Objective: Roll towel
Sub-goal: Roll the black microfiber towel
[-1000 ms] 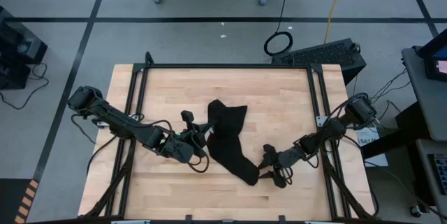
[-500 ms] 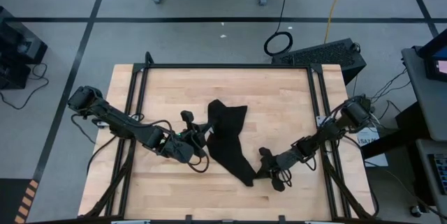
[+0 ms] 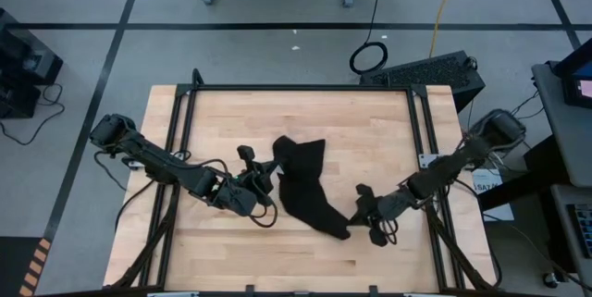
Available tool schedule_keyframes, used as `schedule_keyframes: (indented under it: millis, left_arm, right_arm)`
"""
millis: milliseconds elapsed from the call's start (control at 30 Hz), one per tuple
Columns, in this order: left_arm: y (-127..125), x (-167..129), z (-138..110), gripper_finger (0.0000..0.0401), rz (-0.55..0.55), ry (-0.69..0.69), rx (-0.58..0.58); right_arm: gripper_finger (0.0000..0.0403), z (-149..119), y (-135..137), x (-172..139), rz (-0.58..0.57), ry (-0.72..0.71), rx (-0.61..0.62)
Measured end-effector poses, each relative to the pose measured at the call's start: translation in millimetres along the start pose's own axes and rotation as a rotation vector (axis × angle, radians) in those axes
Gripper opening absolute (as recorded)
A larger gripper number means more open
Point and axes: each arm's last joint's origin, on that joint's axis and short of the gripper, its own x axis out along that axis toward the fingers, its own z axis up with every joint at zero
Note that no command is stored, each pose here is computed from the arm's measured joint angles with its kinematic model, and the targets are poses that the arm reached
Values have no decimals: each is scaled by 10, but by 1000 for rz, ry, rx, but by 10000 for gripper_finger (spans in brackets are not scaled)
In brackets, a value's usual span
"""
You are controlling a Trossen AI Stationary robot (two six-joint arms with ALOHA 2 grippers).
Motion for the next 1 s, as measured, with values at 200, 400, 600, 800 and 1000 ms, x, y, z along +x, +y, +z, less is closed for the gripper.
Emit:
schedule_keyframes:
  millis: [200, 400, 600, 800, 1000]
  left_arm:
    - [-34, -139, 43, 0, -38, -48, 47]
    - [262, -275, 224, 0, 42, -157, 40]
    - [809, -297, 440, 0, 195, -300, 24]
    - [1442, -231, 462, 0, 359, -430, -63]
    - [2077, -131, 469, 0, 473, -520, -129]
  right_arm:
    - [0, 315, 83, -349, -274, 112, -67]
    - [0, 930, 246, -791, -623, 29, -224]
    - [0, 1609, 461, -1282, -929, -193, -454]
    - [0, 2146, 458, -1776, -1081, -278, -505]
    - [0, 2492, 172, -2270, -1104, -393, -472]
